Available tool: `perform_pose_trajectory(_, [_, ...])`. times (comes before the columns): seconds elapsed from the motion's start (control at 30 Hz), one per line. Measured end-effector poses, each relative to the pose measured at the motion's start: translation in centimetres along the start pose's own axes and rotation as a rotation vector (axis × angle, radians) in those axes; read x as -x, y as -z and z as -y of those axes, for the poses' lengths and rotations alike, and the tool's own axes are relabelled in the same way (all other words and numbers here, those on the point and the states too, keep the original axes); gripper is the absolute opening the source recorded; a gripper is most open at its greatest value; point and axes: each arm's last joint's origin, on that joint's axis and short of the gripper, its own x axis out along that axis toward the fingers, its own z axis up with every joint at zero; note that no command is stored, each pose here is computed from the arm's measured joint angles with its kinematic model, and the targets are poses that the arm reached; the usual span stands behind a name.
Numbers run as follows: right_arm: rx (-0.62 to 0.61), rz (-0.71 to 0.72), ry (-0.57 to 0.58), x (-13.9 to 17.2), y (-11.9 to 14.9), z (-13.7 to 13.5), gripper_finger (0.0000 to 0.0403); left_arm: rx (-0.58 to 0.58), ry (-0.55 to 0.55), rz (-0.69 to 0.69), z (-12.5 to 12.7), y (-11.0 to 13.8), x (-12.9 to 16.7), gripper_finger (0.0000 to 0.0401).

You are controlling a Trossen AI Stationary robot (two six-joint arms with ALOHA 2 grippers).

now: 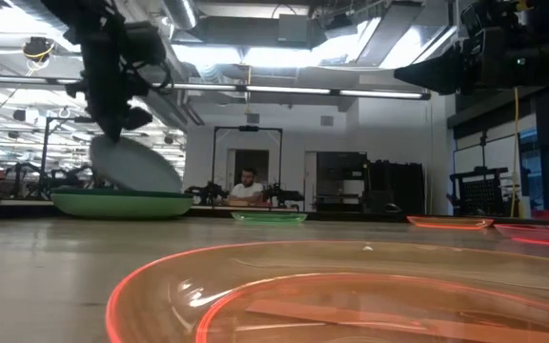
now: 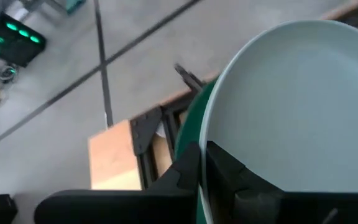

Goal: Stack plastic plates
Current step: Stack the blue plate on the dark green plate

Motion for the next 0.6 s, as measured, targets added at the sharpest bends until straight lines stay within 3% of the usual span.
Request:
perform_pose_trajectory(0.4, [0.010,0.001,0.000,0.0,0.0,0.0,0.0005,0.029,0.044,-0.010,0.4,1.3,-2.1,0.0009])
perform_pose_trajectory(0.6, [0.010,0.000,0.000,0.0,0.0,0.0,0.0005,0.013,0.044,-0.014,0.4,1.4,-2.1,0.0044])
